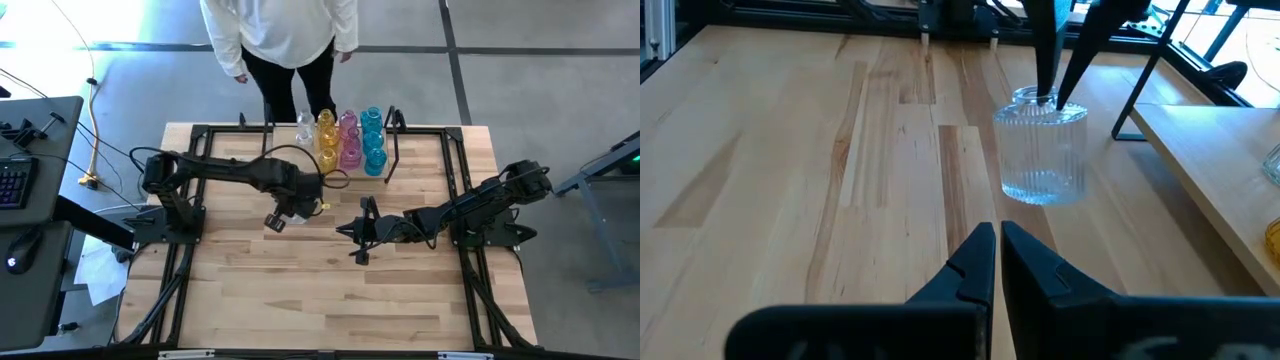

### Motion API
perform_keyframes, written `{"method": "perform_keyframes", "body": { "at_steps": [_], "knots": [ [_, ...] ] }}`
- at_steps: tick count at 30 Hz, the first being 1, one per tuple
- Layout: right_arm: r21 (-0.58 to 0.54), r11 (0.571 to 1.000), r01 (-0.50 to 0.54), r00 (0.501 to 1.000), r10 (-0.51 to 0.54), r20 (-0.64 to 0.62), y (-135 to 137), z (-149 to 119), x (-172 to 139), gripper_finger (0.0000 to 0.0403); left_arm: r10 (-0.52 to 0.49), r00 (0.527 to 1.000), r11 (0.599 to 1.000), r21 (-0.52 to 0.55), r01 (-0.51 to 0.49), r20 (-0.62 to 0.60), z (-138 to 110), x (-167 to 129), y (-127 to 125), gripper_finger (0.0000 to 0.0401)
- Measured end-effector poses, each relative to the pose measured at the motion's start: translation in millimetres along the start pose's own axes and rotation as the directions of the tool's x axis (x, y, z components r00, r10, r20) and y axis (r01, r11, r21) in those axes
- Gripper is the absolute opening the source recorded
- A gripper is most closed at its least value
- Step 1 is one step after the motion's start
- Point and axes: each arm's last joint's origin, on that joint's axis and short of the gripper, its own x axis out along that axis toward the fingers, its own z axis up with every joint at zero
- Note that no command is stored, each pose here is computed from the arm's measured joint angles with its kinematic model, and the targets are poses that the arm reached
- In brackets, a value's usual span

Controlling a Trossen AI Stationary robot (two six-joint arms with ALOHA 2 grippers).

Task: Sort vases onto shelf
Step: Put the transparent vase on the shelf aligned with the other transparent vases

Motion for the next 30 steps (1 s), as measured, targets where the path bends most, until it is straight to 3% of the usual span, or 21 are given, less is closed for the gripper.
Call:
{"method": "perform_keyframes", "body": {
  "at_steps": [18,30],
  "knots": [
    [0.01,1.0,0.0,1.0,0.0,-0.006,0.0,-0.6,0.0,0.0004,-0.054,0.994,0.996,0.06,0.06,-0.098,0.3,26.6,-1.7,0.0014],
    [0.01,1.0,0.001,1.0,0.0,-0.014,-0.1,-1.4,0.0,0.0004,-0.017,0.989,0.999,0.042,0.024,-0.148,-1.0,26.2,-4.9,0.0097]
  ]
}}
